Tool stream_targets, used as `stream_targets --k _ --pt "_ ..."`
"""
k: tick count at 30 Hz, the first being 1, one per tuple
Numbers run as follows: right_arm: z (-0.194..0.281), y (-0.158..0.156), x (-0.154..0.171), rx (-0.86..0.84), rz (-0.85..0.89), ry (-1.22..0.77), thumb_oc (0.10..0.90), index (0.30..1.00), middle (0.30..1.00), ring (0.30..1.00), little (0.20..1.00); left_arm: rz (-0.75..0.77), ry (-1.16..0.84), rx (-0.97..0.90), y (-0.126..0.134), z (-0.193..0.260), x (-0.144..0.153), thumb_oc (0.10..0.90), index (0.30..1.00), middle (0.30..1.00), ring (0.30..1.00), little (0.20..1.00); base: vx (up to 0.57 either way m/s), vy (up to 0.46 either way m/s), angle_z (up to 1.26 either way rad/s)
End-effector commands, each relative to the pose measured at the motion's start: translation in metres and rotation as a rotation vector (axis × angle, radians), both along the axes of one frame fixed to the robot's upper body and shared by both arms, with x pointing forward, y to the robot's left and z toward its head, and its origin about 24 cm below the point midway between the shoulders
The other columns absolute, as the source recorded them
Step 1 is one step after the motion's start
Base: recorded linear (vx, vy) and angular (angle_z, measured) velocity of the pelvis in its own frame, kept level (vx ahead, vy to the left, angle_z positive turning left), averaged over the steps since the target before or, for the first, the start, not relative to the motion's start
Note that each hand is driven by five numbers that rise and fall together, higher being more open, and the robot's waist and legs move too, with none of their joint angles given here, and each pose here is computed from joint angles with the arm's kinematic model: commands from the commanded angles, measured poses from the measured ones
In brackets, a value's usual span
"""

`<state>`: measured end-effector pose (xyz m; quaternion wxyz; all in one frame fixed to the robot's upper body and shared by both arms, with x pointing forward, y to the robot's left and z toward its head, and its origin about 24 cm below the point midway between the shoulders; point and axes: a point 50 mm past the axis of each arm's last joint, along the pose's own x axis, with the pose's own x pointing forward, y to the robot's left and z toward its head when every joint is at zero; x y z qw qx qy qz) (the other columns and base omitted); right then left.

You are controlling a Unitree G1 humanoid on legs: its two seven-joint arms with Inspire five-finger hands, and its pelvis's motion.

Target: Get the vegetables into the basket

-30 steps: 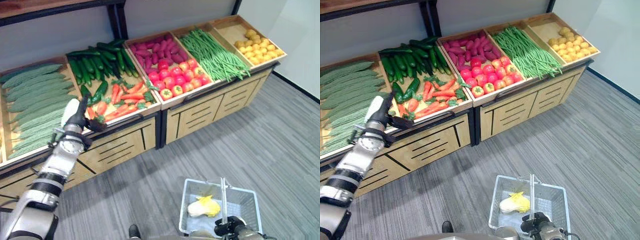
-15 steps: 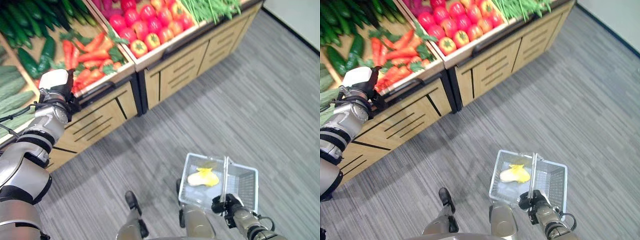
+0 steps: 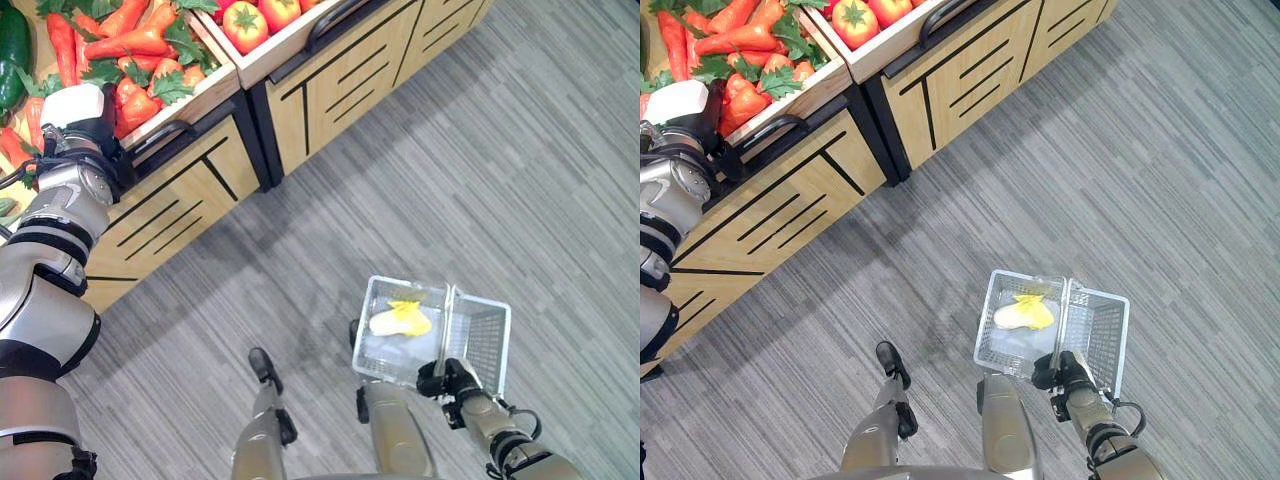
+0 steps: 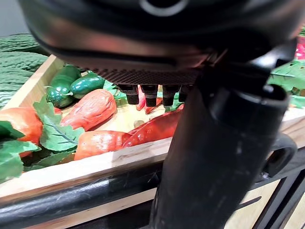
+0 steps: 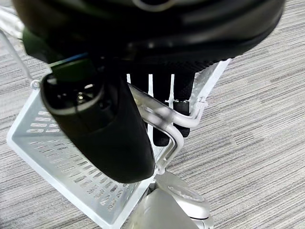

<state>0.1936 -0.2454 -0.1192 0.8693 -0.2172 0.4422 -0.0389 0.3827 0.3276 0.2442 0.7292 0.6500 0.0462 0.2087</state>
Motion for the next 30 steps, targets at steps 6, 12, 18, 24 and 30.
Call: stream_targets --k 6,12,18,24,30 --pt "-0.02 -0.024 -0.056 -0.112 0.065 0.282 0.4 0.3 0.3 0.3 0.3 0.066 -0.328 -0.064 0.031 0.083 -0.029 0.9 1.0 1.0 1.0 1.0 0.06 0.019 0.01" --pt "-0.019 -0.031 -0.058 -0.139 0.072 0.315 0.4 0.3 0.3 0.3 0.3 -0.058 -0.336 -0.179 0.017 0.075 -0.025 0.9 1.0 1.0 1.0 1.0 0.02 0.014 0.01" --pt "-0.018 -0.037 -0.063 -0.15 0.063 0.337 0.4 0.3 0.3 0.3 0.3 -0.201 -0.37 -0.16 -0.004 0.084 -0.03 0.9 1.0 1.0 1.0 1.0 -0.01 0.035 0.06" --pt "-0.018 -0.039 -0.063 -0.167 0.093 0.343 0.4 0.3 0.3 0.3 0.3 -0.053 -0.371 -0.073 0.015 0.103 -0.033 0.9 1.0 1.0 1.0 1.0 -0.08 0.021 0.04" --pt "-0.021 -0.033 -0.066 -0.156 0.109 0.346 0.4 0.3 0.3 0.3 0.3 0.102 -0.372 -0.04 0.034 0.124 -0.04 0.9 1.0 1.0 1.0 1.0 -0.06 0.012 -0.01"
